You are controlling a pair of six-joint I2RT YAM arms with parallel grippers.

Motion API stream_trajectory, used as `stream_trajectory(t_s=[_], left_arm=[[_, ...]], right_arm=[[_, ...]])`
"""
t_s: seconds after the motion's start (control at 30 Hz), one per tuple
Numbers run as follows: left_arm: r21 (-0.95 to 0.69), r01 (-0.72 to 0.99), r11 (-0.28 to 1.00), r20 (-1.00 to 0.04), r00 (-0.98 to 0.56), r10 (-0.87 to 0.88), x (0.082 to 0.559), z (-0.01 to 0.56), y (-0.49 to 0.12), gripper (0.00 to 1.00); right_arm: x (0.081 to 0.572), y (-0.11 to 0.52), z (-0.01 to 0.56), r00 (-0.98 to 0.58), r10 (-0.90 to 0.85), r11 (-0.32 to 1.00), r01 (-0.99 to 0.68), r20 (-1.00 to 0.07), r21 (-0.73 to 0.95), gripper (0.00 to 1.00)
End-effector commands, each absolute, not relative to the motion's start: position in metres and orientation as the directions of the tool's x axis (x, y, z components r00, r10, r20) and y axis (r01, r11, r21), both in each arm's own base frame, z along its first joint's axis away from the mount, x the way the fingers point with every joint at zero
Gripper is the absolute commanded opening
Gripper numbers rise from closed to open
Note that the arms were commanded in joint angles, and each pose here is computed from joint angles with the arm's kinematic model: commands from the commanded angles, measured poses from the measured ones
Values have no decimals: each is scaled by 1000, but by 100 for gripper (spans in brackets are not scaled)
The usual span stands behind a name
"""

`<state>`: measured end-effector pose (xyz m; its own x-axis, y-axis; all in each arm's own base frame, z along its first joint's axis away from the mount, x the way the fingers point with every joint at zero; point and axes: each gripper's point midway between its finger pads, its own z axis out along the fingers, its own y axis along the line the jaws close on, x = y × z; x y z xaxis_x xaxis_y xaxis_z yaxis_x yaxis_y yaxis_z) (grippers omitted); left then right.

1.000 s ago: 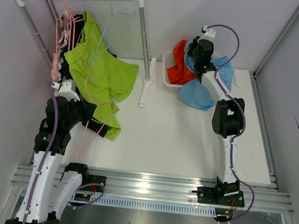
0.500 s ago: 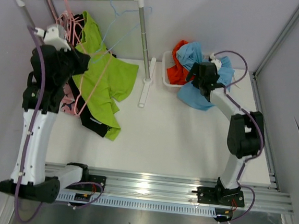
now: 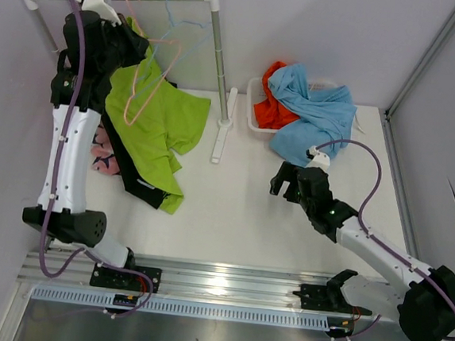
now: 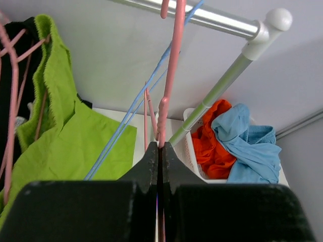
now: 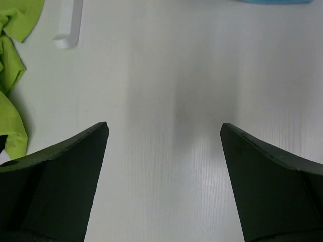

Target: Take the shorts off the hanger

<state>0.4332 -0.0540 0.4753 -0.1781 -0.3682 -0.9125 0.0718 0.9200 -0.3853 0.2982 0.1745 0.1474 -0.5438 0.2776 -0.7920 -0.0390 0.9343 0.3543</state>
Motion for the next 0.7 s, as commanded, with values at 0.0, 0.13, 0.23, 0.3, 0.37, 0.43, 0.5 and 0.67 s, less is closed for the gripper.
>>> stream_trajectory(t_s=[0.0, 0.13, 0.23, 0.3, 0.37, 0.43, 0.5, 0.67], left_arm=[[-372, 200, 906, -928, -98, -359, 443, 517, -80, 0], [-330, 236, 914, -944, -56, -326, 469, 533, -98, 0], [-344, 258, 903, -937, -29, -349, 488, 542, -106, 0], [-362, 260, 895, -931, -46, -363, 505, 529, -111, 0], [-370, 267, 890, -928, -54, -369, 518, 520, -120, 0], [-361, 280, 889, -930, -44, -364, 528, 515, -133, 0], [-339, 307, 889, -939, -47, -341, 539, 504, -156, 0], [-343, 313, 885, -936, -40, -349, 557, 492, -179, 0]], right_arm=[[292, 162, 147, -491, 288, 939, -26, -822, 344, 99], [285, 162, 152, -450, 323, 918, -65, -832, 391, 100], [279, 160, 144, -462, 329, 915, -61, -823, 400, 99], [276, 159, 135, -474, 322, 917, -58, -820, 394, 99], [273, 159, 128, -486, 315, 919, -60, -815, 391, 100], [271, 159, 122, -483, 320, 914, -69, -815, 400, 100], [269, 161, 121, -475, 334, 905, -81, -814, 418, 100], [259, 158, 102, -488, 349, 895, -78, -800, 438, 100]])
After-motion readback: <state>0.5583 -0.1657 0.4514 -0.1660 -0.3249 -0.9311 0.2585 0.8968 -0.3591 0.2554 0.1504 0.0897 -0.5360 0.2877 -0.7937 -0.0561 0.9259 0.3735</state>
